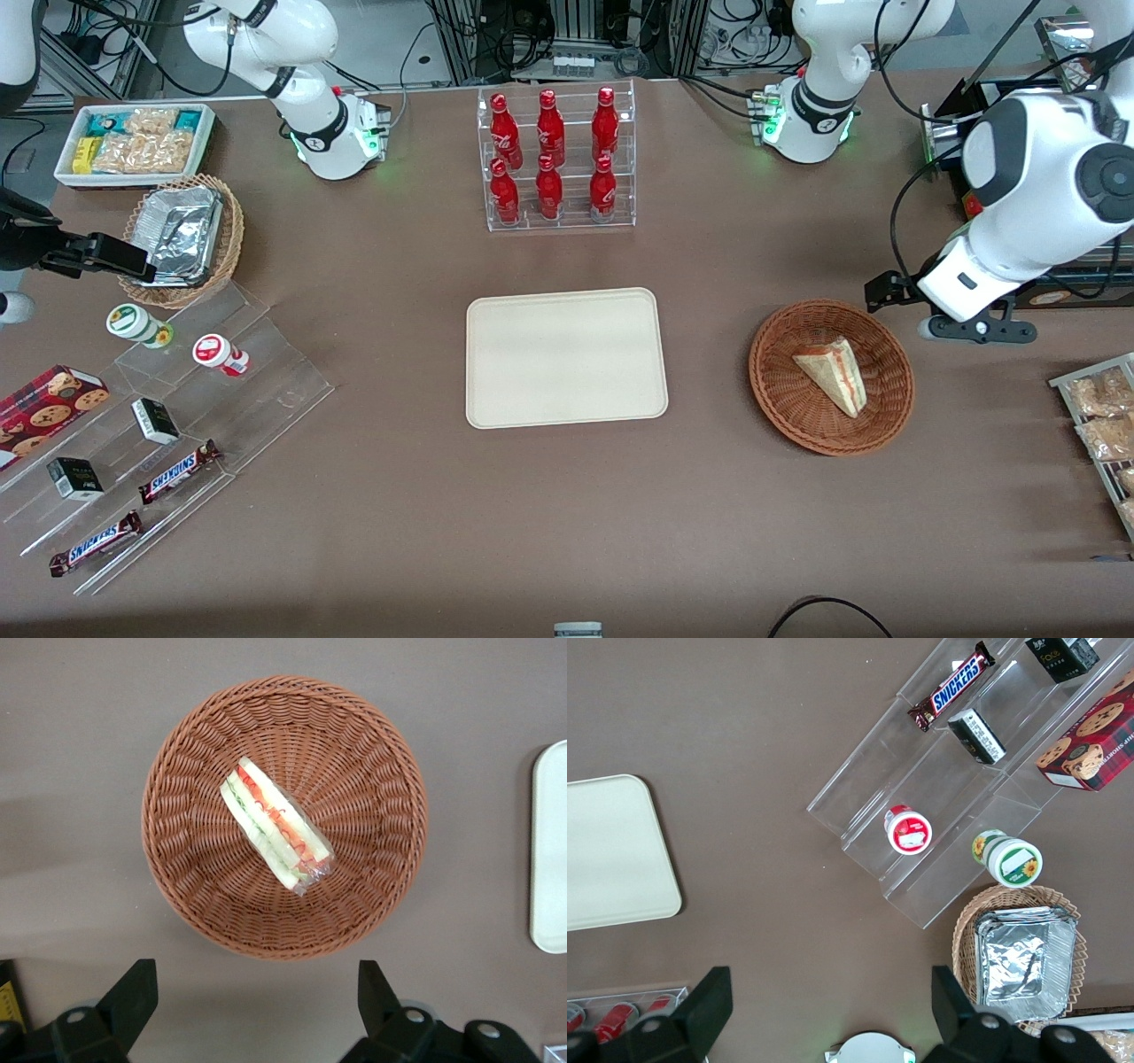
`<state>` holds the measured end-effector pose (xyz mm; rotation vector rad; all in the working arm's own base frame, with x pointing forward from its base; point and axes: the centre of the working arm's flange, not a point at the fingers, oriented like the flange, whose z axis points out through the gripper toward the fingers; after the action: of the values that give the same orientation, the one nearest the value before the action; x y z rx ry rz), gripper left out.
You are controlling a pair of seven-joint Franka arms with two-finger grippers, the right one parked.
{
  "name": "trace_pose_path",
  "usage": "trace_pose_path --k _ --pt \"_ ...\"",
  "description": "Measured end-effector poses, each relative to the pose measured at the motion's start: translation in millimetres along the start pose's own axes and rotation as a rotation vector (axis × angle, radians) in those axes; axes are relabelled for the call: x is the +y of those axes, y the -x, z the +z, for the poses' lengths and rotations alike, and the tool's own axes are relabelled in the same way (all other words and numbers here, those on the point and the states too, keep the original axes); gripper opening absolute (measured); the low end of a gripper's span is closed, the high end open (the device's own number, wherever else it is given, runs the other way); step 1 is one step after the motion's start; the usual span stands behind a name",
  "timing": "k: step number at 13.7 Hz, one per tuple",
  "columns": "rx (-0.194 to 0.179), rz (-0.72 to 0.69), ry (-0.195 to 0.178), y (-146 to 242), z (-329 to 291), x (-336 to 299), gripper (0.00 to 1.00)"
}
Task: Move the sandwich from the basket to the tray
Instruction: 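Move the left gripper over the wicker basket above the sandwich, then lower the open left gripper around the wrapped sandwich in the basket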
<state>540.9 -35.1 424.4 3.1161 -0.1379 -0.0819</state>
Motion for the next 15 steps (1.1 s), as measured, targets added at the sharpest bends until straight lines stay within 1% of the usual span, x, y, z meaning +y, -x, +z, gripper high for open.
trace_pose_path --k 4,6,10,15 --pt "0.037 -0.013 -0.002 2 30 -1 1.00" --pt "0.055 -0.072 -0.001 4 40 -1 1.00" --pt "0.082 -0.287 0.008 3 46 -2 1.00" --pt "0.119 -0.596 0.036 0 61 4 1.00"
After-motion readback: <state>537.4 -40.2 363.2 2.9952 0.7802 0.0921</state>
